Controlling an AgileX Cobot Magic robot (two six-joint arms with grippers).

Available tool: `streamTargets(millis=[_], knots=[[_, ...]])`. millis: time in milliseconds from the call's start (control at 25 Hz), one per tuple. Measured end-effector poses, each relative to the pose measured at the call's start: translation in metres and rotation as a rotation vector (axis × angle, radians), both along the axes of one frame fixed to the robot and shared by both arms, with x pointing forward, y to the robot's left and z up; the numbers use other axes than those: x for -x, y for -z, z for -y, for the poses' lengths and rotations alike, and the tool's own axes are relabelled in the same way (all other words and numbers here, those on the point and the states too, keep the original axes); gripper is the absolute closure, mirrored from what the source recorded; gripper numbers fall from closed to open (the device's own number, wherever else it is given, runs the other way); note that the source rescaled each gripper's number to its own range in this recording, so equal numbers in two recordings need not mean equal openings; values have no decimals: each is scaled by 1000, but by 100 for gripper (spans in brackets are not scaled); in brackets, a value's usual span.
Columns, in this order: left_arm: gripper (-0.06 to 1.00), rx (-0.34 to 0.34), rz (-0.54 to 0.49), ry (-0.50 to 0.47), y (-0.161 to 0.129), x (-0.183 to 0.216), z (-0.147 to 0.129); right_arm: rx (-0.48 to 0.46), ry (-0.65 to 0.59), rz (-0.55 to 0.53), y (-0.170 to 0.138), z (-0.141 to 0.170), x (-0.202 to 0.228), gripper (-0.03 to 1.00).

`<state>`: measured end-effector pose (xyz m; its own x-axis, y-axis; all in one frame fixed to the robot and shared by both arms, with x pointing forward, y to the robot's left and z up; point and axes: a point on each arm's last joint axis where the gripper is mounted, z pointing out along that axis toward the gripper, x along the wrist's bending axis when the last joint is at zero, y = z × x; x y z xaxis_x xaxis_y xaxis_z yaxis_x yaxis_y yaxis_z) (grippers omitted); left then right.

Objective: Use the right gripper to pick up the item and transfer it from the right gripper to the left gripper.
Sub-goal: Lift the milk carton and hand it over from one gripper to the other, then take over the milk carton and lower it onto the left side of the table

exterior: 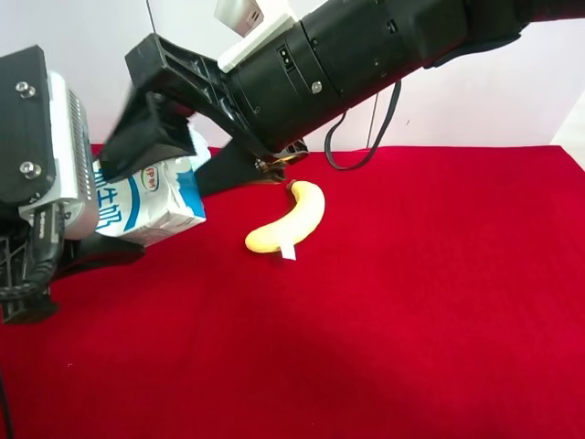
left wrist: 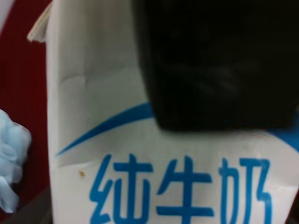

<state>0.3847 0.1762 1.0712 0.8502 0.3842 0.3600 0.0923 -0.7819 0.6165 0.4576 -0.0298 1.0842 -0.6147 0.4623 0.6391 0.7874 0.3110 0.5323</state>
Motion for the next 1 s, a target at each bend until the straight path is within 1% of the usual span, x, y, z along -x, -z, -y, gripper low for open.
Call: streamTargets(millis=[40,80,200,440,640,760,1000], knots=[[92,-1,-1,0,0,0,0,8,-1,2,1,0,0,5],[92,-1,-2,0,0,0,0,13,-2,4,1,1,0,2],[92,-2,-2,0,0,0,0,20,-5,9,2,1,0,-2],[92,-2,-2,0,0,0,0,25,-8,5,2,1,1,-3],[92,-2,-2,0,0,0,0,22,-37,18,-9,7,8,-3],[92,-2,-2,0,0,0,0,48,-52,31,-14,12,14,-3],[92,-2,-2,0,0,0,0,150,-96,0,-16,25,25,-3]])
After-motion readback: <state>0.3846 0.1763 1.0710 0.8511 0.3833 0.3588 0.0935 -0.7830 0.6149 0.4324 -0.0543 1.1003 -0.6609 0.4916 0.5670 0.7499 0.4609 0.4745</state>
